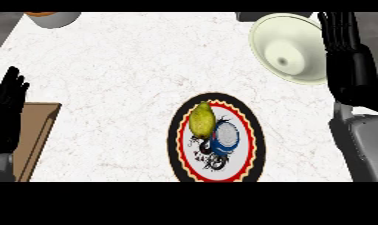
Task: Pick the can from the plate and place it in the bowl
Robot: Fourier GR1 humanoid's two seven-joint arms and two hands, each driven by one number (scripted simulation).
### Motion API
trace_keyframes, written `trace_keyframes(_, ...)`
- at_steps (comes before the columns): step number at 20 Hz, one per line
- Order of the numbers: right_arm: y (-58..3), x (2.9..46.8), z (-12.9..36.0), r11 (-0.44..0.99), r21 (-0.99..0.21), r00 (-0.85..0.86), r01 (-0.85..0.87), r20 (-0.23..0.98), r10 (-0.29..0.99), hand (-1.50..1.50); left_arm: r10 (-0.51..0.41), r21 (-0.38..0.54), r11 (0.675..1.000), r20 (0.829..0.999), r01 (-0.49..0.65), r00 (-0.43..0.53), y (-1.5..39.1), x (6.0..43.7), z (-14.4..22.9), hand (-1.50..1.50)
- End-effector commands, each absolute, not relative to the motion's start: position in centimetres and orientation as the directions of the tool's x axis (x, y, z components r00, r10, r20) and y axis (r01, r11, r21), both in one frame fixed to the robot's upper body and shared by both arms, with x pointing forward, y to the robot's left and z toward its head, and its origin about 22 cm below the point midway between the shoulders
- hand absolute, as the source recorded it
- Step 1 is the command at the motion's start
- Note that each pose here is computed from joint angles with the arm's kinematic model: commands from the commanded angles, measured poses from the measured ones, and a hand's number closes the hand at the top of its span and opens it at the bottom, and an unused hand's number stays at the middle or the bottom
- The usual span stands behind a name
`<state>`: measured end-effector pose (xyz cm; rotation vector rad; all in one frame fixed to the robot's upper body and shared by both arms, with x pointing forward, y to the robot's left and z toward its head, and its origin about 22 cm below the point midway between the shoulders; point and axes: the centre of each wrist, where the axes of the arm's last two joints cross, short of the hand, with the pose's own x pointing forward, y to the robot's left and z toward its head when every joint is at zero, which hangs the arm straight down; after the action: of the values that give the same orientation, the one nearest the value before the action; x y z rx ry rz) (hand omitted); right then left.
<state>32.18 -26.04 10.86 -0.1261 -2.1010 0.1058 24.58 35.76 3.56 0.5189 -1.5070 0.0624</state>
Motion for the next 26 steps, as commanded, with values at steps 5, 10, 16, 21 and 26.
trace_keyframes(5,-20.5,29.1,5.4,0.994,0.036,-0.069,0.103,0.997,-0.028,-1.5,-0.066,0.047,0.99,0.987,-0.13,-0.146,31.3,26.7,6.3,0.0)
trace_keyframes(10,-24.3,26.6,-0.5,0.847,-0.338,0.254,0.41,0.934,0.249,-1.5,0.038,-0.045,0.998,0.991,-0.046,-0.129,29.4,27.0,6.1,0.0)
trace_keyframes(16,-21.5,26.0,4.7,0.745,-0.5,0.214,0.441,0.865,0.454,-1.5,0.083,-0.085,0.996,0.989,-0.017,-0.123,29.6,26.8,5.8,0.0)
trace_keyframes(21,-23.6,28.4,8.0,0.658,-0.736,0.446,0.159,0.648,0.617,-1.5,0.092,-0.092,0.996,0.988,0.011,-0.121,29.6,26.0,4.4,0.0)
trace_keyframes(26,-21.1,28.3,7.8,0.604,-0.719,0.533,-0.344,0.38,0.756,-1.5,0.092,-0.087,0.995,0.987,0.049,-0.128,28.8,27.3,6.2,0.0)
